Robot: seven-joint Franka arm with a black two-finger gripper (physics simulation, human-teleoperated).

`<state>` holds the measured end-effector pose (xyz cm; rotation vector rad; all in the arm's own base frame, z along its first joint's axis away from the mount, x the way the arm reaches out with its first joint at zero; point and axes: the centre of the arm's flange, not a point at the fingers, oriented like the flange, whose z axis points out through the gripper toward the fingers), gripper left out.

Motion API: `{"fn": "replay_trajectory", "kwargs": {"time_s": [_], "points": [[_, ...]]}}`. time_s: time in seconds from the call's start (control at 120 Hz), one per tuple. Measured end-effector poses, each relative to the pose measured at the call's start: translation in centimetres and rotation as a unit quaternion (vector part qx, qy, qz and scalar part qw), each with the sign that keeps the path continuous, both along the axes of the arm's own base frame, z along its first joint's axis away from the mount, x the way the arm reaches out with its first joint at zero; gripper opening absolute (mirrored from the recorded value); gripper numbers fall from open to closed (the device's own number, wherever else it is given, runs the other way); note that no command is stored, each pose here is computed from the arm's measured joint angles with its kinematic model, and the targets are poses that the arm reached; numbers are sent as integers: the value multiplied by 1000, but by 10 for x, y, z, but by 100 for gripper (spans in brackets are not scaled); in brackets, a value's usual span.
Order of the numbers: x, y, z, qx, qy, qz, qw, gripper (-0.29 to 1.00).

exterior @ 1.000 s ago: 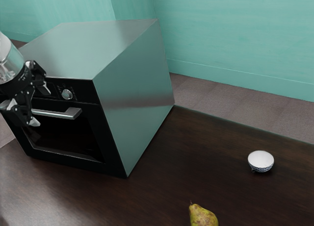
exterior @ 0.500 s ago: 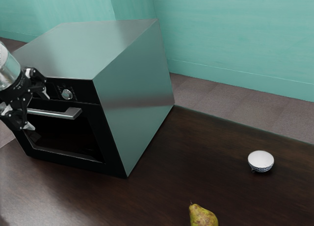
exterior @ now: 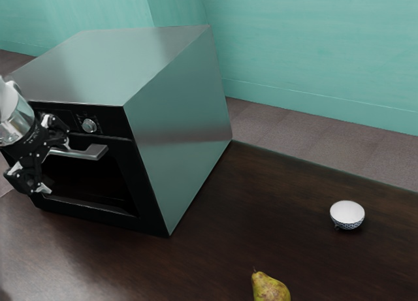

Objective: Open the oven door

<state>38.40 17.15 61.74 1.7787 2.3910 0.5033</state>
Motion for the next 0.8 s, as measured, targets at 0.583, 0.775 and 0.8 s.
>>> {"fn": "replay_trajectory", "kwargs": {"time_s": [0.583,0.775,0.8], "points": [[-146,-61,60,44,-117,6,992,70],[-133,-310,220,57,-120,-205,970,70],[-127,-342,226,53,-109,-222,967,70]]}}
